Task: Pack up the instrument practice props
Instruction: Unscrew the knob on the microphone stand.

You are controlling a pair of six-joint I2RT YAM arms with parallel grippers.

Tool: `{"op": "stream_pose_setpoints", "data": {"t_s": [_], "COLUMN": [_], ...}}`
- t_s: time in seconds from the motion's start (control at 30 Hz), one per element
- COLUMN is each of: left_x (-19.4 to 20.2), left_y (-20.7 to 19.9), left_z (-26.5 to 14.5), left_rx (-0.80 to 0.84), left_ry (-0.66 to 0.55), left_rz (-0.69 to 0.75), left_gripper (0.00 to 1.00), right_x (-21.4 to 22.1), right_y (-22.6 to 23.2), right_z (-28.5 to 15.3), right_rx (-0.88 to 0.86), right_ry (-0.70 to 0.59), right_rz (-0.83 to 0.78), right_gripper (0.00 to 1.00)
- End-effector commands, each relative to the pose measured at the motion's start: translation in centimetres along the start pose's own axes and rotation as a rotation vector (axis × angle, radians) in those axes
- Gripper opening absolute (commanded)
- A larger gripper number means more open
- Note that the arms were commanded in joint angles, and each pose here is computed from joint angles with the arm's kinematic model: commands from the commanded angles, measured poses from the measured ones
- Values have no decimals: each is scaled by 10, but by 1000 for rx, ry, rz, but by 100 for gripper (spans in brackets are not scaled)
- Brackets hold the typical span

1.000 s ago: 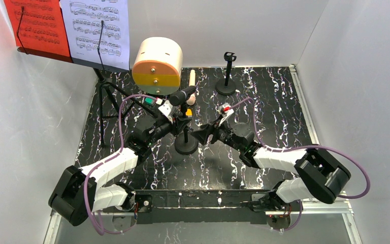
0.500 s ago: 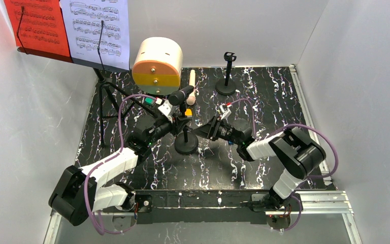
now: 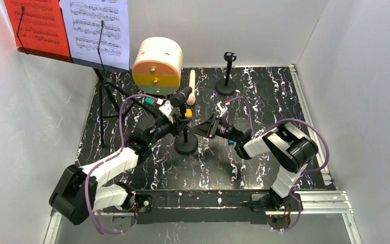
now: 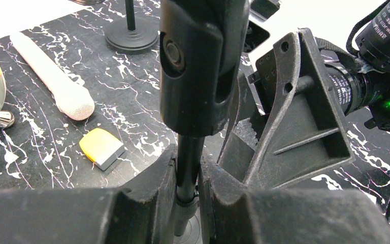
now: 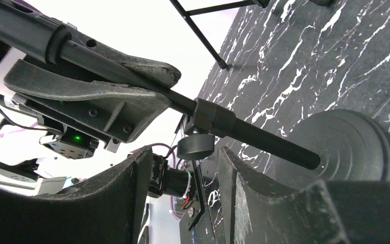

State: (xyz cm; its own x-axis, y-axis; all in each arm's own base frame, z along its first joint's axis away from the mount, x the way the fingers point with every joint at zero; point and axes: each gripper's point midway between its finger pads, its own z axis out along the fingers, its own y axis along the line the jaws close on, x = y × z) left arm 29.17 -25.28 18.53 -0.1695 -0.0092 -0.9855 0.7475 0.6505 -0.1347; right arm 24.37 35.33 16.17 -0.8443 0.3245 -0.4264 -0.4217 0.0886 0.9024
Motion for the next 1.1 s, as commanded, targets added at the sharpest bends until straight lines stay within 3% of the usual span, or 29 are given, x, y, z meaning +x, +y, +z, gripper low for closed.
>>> {"op": "stream_pose_setpoints", "data": {"t_s": [0.0, 0.17, 0.37, 0.5, 0.57, 0.63, 0.97, 1.07], "left_x": [20, 20, 19, 19, 19, 19, 21, 22], "left_y": [-2, -3, -4, -3, -4, -4, -6, -6], "left_z": [-2, -2, -2, -3, -2, -2, 0, 1], "left_rx": [5, 8, 11, 9, 10, 10, 23, 27], "left_ry": [79, 79, 77, 76, 75, 75, 74, 75], "left_rz": [-46, -47, -45, -45, -45, -45, -62, -64], "left_gripper": [0, 0, 0, 0, 0, 0, 0, 0], "right_x": [-17, -16, -11, -6, -5, -4, 7, 9], "right_y": [28, 25, 17, 11, 10, 7, -21, -32], "right_z": [7, 11, 13, 14, 14, 12, -5, -13], "right_rx": [-93, -90, -65, -28, -6, 40, 402, 518], "right_ry": [-31, -20, 18, 79, 119, 150, 374, 423], "right_rz": [-49, -36, -75, -208, -327, -477, -1620, -1854], "right_gripper": [57, 47, 24, 8, 1, 1, 1, 1]}}
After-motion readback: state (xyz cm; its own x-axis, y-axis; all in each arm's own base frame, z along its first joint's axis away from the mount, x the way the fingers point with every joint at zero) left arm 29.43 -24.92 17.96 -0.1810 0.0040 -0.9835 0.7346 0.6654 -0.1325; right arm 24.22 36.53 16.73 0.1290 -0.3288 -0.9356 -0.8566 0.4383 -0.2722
